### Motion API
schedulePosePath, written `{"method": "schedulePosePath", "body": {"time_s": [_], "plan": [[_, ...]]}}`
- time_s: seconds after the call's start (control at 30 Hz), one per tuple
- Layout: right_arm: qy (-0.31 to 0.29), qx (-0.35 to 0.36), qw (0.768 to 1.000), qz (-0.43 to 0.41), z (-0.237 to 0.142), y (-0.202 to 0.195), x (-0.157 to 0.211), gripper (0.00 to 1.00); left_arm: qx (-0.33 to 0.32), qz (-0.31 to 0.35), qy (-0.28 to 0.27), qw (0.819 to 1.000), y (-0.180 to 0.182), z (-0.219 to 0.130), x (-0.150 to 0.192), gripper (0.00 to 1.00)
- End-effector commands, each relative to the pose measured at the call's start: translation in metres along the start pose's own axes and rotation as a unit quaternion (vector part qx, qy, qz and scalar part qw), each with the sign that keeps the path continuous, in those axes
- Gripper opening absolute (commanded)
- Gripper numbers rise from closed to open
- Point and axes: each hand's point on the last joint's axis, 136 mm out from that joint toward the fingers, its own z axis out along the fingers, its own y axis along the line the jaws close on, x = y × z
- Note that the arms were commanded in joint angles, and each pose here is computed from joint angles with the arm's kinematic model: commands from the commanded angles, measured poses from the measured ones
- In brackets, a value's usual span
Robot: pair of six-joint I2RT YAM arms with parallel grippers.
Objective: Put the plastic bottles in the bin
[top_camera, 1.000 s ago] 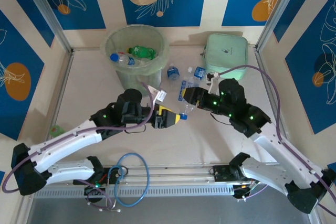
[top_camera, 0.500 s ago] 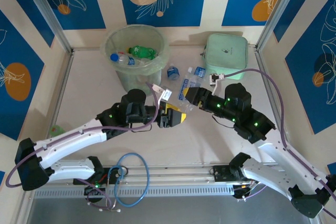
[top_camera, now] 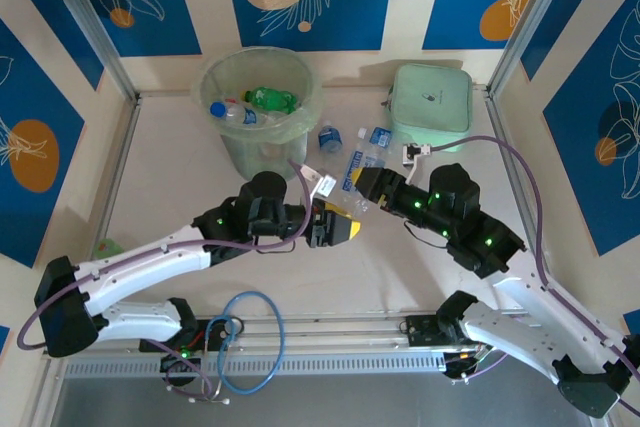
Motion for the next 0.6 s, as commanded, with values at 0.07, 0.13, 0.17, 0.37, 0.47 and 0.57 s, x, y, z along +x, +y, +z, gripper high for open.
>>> {"method": "schedulePosePath", "body": {"time_s": [0.07,0.13,0.17,0.37,0.47,0.57], "plan": [[-0.021,-0.010,1.000,0.005,-0.003,0.003,-0.006,0.57,0.033,0.008,-0.004,0.999,-0.018,0.003,-0.008,0.46],[-0.019,-0.009,1.000,0.006,-0.002,0.003,-0.005,0.57,0.028,0.008,-0.005,1.000,-0.017,0.003,-0.009,0.42],[-0.017,-0.010,1.000,0.007,-0.002,0.003,-0.004,0.57,0.026,0.010,-0.007,1.000,-0.016,0.003,-0.010,0.39],[-0.017,-0.005,1.000,0.007,-0.004,0.001,-0.004,0.60,0.012,0.016,-0.018,1.000,-0.014,0.002,-0.017,0.20],[-0.034,0.034,0.999,0.002,-0.013,-0.008,-0.011,0.88,-0.015,0.028,-0.016,0.999,-0.012,-0.002,-0.023,0.13],[-0.059,0.114,0.992,-0.003,-0.032,-0.030,-0.025,0.98,-0.082,0.041,-0.027,0.995,-0.003,-0.019,-0.039,0.05]]}}
